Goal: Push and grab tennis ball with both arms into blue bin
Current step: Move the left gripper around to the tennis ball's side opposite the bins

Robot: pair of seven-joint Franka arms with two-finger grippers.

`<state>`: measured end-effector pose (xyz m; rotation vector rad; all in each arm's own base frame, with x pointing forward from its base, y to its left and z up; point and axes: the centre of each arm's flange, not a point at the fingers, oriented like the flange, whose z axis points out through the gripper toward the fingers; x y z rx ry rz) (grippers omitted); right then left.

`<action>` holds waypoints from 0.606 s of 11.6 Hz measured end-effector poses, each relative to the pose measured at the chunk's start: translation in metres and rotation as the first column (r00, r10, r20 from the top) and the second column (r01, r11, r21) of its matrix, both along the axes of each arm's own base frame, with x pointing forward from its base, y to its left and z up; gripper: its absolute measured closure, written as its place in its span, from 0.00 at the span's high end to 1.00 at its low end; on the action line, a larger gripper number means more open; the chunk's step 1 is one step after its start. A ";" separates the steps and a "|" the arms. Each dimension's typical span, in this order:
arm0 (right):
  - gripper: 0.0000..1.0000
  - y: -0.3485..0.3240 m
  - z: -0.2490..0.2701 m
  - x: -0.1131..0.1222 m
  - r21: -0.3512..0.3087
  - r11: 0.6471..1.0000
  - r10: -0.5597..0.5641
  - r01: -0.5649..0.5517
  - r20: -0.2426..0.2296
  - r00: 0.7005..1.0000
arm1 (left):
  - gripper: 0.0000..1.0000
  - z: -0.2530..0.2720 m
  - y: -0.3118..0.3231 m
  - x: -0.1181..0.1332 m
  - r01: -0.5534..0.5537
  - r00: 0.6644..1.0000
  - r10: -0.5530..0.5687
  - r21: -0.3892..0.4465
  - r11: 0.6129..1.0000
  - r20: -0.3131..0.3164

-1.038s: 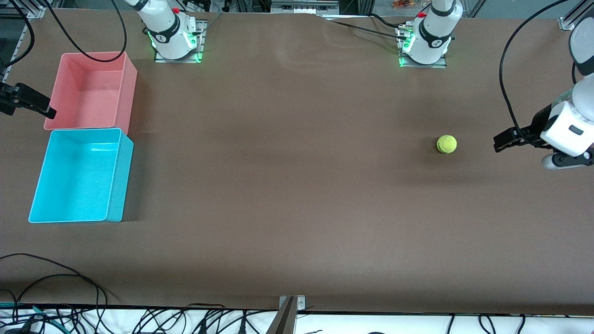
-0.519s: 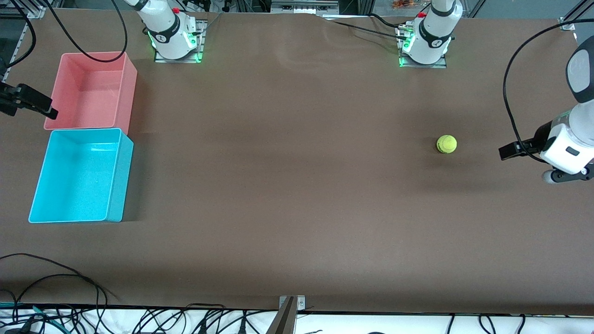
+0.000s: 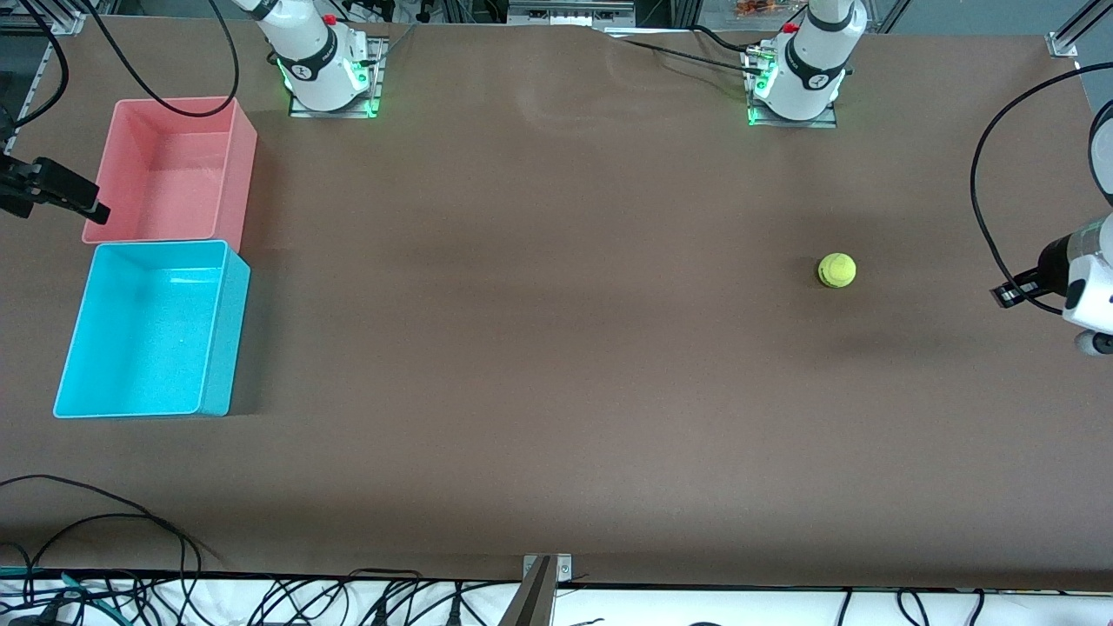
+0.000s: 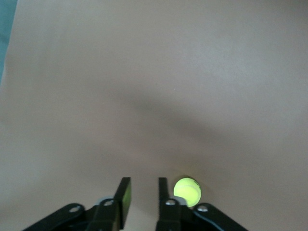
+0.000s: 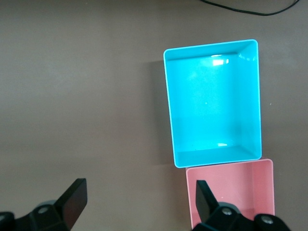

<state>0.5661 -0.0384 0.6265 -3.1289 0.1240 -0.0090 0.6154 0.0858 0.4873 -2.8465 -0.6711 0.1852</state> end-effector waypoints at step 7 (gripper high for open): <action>1.00 0.000 -0.001 0.001 0.000 1.000 0.001 -0.001 -0.002 1.000 | 0.01 -0.018 0.099 -0.020 -0.562 0.816 0.578 -0.262 0.785 -0.017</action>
